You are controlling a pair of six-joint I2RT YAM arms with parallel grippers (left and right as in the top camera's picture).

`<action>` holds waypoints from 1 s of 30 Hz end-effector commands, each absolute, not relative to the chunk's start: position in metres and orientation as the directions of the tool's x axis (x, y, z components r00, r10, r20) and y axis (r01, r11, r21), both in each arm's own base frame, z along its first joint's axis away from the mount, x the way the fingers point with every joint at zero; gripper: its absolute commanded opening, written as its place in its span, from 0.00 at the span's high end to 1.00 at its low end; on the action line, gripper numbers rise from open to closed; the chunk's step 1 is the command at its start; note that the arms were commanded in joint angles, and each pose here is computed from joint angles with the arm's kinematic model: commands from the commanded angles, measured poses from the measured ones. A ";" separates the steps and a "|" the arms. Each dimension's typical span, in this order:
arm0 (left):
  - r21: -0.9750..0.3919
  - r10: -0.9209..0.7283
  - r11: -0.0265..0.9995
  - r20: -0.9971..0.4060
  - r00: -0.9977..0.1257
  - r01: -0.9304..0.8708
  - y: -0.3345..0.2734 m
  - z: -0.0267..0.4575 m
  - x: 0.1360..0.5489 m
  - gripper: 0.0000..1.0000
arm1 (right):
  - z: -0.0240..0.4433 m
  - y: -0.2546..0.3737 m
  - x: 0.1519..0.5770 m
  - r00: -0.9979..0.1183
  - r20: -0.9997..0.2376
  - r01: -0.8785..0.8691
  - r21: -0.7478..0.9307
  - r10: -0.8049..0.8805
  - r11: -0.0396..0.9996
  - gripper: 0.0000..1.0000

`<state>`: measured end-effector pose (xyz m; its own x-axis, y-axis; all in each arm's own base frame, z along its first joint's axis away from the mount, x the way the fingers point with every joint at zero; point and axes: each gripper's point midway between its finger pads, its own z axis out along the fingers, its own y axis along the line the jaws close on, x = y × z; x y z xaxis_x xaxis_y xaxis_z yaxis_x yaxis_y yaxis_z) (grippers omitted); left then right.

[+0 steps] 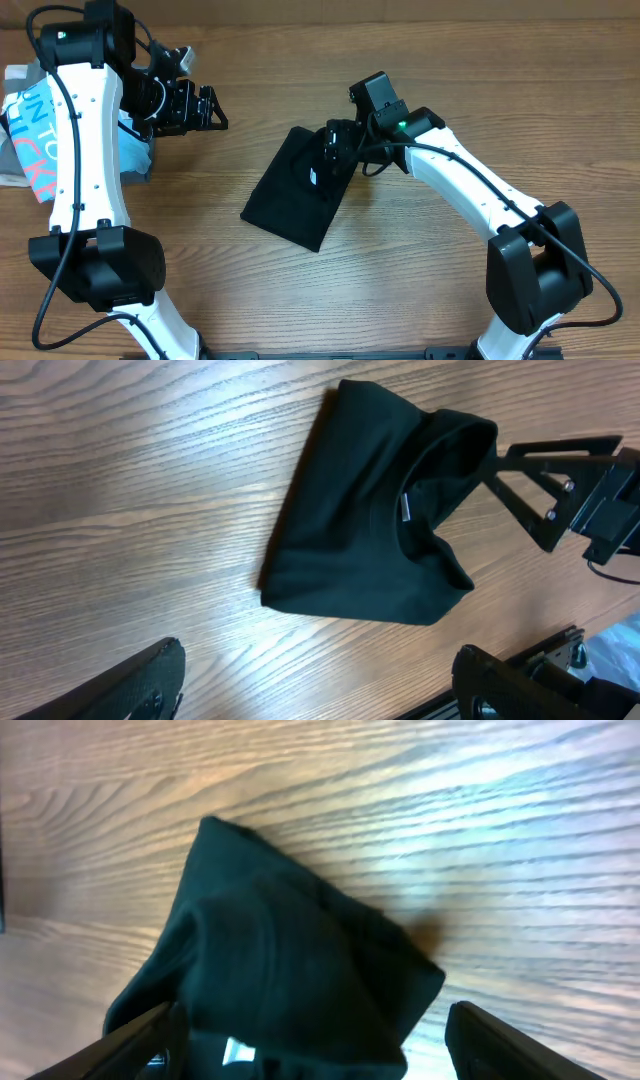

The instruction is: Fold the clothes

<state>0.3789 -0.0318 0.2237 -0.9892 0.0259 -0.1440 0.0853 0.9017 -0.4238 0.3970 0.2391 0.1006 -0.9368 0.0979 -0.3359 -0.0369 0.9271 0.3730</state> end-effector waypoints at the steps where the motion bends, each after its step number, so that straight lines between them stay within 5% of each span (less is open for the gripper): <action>1: -0.423 0.033 0.902 -0.128 -0.991 0.085 -0.037 0.219 0.379 0.11 | 0.118 0.236 0.412 -0.906 -0.401 -0.023 0.362 0.133 0.932 0.14; 20: -0.420 0.051 0.901 -0.137 -0.989 0.105 -0.044 0.219 0.381 0.11 | 0.122 0.261 0.408 -0.886 -0.448 -0.053 0.349 0.117 0.936 0.19; 30: -0.420 0.051 0.901 -0.138 -0.989 0.105 -0.043 0.219 0.381 0.10 | 0.085 0.262 0.406 -0.916 -0.389 -0.033 0.317 0.098 0.948 0.39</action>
<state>0.3801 -0.0434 0.2239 -0.9864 0.0570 -0.1540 0.1178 0.8992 -0.4214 0.3982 0.2603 0.0926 -0.9170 0.0892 -0.3888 -0.0481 0.9429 0.3297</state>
